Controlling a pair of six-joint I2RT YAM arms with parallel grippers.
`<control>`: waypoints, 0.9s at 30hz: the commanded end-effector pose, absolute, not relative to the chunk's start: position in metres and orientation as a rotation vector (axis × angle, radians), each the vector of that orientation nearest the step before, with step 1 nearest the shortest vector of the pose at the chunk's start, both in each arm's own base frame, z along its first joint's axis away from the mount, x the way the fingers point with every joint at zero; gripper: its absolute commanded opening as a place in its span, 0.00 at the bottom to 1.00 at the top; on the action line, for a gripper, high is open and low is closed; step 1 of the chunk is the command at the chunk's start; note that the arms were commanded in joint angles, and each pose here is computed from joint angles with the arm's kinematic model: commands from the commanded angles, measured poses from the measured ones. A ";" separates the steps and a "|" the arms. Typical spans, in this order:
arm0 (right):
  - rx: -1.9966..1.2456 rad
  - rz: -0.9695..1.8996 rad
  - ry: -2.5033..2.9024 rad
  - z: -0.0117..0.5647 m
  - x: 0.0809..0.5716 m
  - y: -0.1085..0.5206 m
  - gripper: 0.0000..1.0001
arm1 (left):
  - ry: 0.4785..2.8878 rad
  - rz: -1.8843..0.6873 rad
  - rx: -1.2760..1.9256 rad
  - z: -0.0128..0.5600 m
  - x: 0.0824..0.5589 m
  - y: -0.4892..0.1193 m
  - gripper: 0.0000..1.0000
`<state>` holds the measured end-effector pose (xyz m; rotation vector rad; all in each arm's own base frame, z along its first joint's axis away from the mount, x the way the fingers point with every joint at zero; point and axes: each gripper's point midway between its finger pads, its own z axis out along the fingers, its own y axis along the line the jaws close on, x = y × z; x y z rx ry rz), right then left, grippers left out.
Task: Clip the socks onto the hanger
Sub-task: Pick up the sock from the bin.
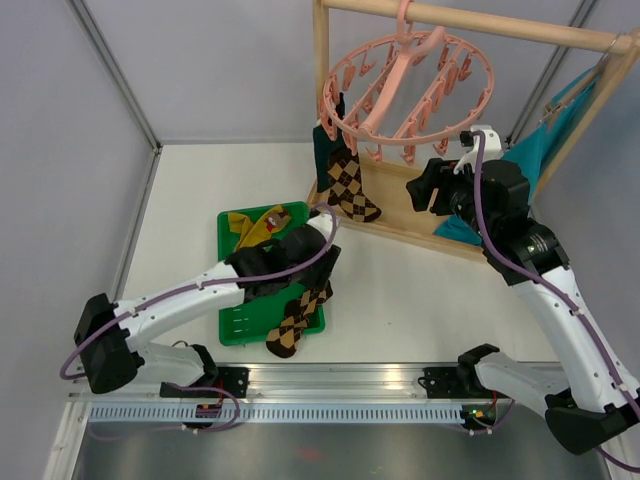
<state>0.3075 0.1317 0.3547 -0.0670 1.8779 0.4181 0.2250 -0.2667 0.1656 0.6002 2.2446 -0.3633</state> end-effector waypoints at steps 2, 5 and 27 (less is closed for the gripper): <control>-0.004 0.379 1.835 0.362 0.300 0.116 0.73 | 2.218 -0.111 0.724 0.162 0.227 -0.265 0.66; -0.004 0.381 1.846 0.356 0.300 0.117 0.73 | 2.258 -0.078 0.716 0.152 0.228 -0.270 0.67; -0.012 0.374 1.839 0.358 0.297 0.115 0.72 | 2.435 -0.118 0.684 0.094 0.246 -0.272 0.61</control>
